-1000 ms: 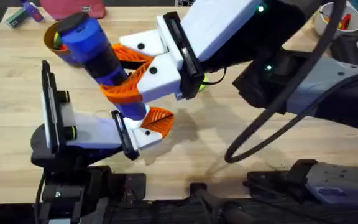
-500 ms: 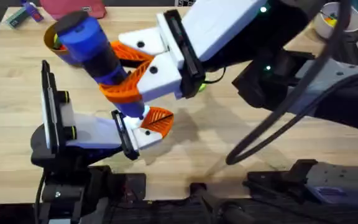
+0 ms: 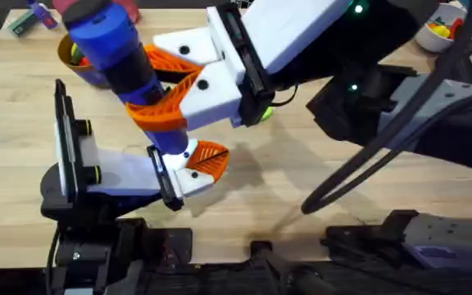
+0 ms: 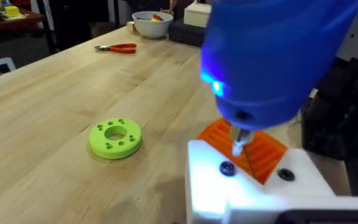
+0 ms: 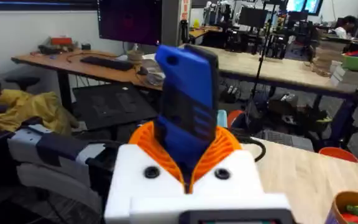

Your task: Pick up the gripper from the table and insert it into the empty holder that is missing its gripper. Then pick up a screw, insert it into the mounting hole, and use the screwdriver to tighten it. Finally, clean up the table by picking up the vegetable and placing it into the bucket.

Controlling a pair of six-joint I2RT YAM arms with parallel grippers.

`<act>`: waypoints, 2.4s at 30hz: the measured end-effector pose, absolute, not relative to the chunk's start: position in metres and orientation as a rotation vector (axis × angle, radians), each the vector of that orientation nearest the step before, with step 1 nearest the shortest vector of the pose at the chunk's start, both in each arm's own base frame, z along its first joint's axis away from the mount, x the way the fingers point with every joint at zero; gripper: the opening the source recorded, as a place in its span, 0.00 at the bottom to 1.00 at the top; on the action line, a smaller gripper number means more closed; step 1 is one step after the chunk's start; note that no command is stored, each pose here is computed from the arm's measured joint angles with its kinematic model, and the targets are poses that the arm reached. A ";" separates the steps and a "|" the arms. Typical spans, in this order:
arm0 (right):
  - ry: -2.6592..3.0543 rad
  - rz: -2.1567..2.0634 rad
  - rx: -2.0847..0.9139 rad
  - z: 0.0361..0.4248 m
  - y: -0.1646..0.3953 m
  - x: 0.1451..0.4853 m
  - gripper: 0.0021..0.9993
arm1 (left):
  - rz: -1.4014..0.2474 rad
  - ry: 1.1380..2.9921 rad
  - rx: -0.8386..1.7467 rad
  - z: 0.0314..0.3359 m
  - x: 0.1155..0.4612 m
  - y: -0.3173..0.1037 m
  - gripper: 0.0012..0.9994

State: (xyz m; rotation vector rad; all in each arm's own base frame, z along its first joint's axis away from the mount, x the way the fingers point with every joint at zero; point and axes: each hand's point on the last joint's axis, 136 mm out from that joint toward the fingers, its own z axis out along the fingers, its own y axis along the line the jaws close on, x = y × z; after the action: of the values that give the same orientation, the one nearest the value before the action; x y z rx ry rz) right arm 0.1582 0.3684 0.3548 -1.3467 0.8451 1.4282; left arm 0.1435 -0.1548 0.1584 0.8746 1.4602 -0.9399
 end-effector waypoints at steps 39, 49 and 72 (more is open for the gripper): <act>0.899 1.409 -1.370 0.340 0.370 0.164 0.02 | -0.940 1.460 0.875 0.158 0.143 -0.155 0.01; 0.901 1.409 -1.371 0.340 0.371 0.164 0.02 | -0.940 1.460 0.875 0.158 0.143 -0.155 0.01; 0.838 1.401 -1.359 0.350 0.376 0.154 0.02 | -0.940 1.460 0.875 0.158 0.143 -0.155 0.01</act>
State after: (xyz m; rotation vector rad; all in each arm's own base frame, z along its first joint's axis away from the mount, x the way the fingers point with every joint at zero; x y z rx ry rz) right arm 0.1541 0.3755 0.3500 -1.3591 0.8382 1.4014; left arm 0.1435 -0.1548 0.1584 0.8747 1.4601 -0.9398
